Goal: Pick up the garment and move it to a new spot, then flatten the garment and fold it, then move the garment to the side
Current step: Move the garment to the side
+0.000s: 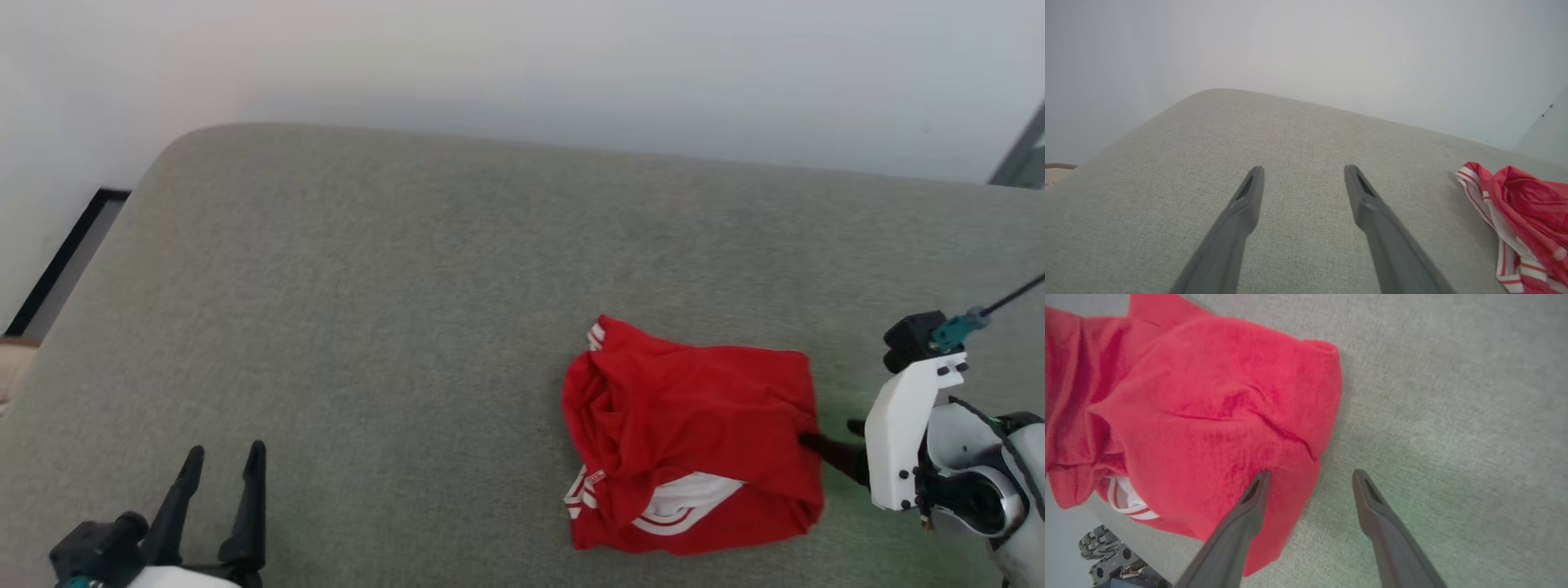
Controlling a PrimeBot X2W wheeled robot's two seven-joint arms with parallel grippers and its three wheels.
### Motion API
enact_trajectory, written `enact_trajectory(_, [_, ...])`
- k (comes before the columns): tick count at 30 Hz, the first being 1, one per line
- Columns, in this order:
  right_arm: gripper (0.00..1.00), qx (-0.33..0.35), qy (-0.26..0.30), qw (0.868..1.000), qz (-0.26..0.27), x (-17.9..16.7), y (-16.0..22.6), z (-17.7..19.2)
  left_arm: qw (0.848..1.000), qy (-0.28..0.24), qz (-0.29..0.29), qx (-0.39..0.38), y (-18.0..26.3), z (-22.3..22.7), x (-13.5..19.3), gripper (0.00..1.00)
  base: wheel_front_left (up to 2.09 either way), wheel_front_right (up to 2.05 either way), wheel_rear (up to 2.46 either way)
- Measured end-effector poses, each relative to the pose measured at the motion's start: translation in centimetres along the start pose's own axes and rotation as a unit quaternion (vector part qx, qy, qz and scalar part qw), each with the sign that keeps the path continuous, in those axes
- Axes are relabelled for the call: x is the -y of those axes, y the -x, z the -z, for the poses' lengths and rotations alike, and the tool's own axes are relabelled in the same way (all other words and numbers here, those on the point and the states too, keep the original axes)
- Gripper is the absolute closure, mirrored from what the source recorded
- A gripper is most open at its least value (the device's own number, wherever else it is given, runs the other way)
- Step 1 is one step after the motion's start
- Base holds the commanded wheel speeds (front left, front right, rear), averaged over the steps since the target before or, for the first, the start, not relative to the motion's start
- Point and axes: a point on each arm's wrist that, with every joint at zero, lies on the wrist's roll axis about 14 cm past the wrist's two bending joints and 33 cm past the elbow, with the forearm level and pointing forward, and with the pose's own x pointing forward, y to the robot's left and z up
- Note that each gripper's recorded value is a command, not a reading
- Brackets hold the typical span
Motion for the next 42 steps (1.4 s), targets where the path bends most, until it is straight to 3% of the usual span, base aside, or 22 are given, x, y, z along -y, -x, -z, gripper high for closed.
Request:
enact_trajectory(12, [0.00,-0.148,-0.016,0.988,-0.030,-2.4,-4.5,3.4,1.000,0.002,-0.021,-0.016,-0.1,0.7,-1.0,0.00,0.00,0.00,0.00])
enact_trajectory(13, [0.37,-0.153,-0.016,0.988,-0.031,-2.5,-4.6,3.5,1.000,0.003,-0.022,-0.015,-0.1,0.7,-1.0,0.00,0.00,0.00,0.00])
enact_trajectory(14, [1.00,-0.157,-0.015,0.987,-0.031,-2.6,-4.7,3.6,1.000,0.003,-0.023,-0.014,-0.2,0.6,-1.0,0.00,0.00,0.00,0.00])
enact_trajectory(22, [1.00,-0.136,-0.023,0.990,-0.034,-2.2,-4.3,2.6,1.000,0.009,-0.011,-0.010,-1.4,0.2,-0.5,0.00,0.00,0.00,0.00])
enact_trajectory(29, [1.00,-0.084,-0.011,0.996,0.001,1.1,-2.3,-0.3,1.000,0.001,0.026,-0.003,-4.1,-0.4,1.4,0.00,0.00,0.00,0.00])
enact_trajectory(35, [1.00,-0.041,-0.005,0.998,0.050,5.1,0.3,-2.8,0.997,-0.007,0.077,0.003,-7.4,-0.8,4.5,0.00,0.00,0.00,0.00])
enact_trajectory(42, [1.00,0.013,-0.008,0.992,0.124,10.5,4.2,-5.1,0.986,-0.015,0.164,0.003,-11.2,-0.3,10.3,0.00,0.00,0.00,0.00])
